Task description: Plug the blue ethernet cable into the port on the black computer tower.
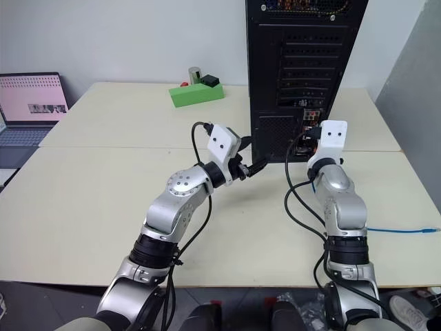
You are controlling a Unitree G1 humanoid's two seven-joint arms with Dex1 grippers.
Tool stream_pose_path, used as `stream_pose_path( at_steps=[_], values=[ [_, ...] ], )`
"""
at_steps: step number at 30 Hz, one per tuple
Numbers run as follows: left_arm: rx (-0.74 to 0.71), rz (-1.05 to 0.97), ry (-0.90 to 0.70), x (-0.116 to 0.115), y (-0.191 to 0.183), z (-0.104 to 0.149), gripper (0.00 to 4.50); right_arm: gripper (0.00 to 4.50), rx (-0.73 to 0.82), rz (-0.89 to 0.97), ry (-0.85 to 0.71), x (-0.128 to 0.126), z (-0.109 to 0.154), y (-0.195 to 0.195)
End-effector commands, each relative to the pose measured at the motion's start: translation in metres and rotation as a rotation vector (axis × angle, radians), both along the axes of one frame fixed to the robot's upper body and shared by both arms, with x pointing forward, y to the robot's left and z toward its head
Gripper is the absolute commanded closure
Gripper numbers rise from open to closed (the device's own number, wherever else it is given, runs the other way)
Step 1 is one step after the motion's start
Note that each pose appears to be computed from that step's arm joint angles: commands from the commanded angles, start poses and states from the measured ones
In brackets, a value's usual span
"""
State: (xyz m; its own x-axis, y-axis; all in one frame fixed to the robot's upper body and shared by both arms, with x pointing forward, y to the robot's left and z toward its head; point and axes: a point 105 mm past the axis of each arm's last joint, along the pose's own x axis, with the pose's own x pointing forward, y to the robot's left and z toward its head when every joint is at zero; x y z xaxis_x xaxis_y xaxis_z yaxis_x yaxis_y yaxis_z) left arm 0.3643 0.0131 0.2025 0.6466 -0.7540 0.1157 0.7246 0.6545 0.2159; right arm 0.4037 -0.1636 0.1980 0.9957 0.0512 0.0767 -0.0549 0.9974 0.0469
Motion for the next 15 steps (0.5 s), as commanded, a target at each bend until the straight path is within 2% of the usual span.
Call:
stream_pose_path(
  at_steps=[1,15],
  values=[
    [-0.026,-0.013,-0.047,-0.0046,-0.0014,0.0144,1.02,4.5,0.006,0.0,-0.07,-0.0001,0.0205,0.0007],
    [-0.032,-0.007,-0.048,-0.0042,-0.0013,0.0147,1.02,4.5,-0.023,0.007,-0.045,0.005,0.0134,0.0022]
  ],
)
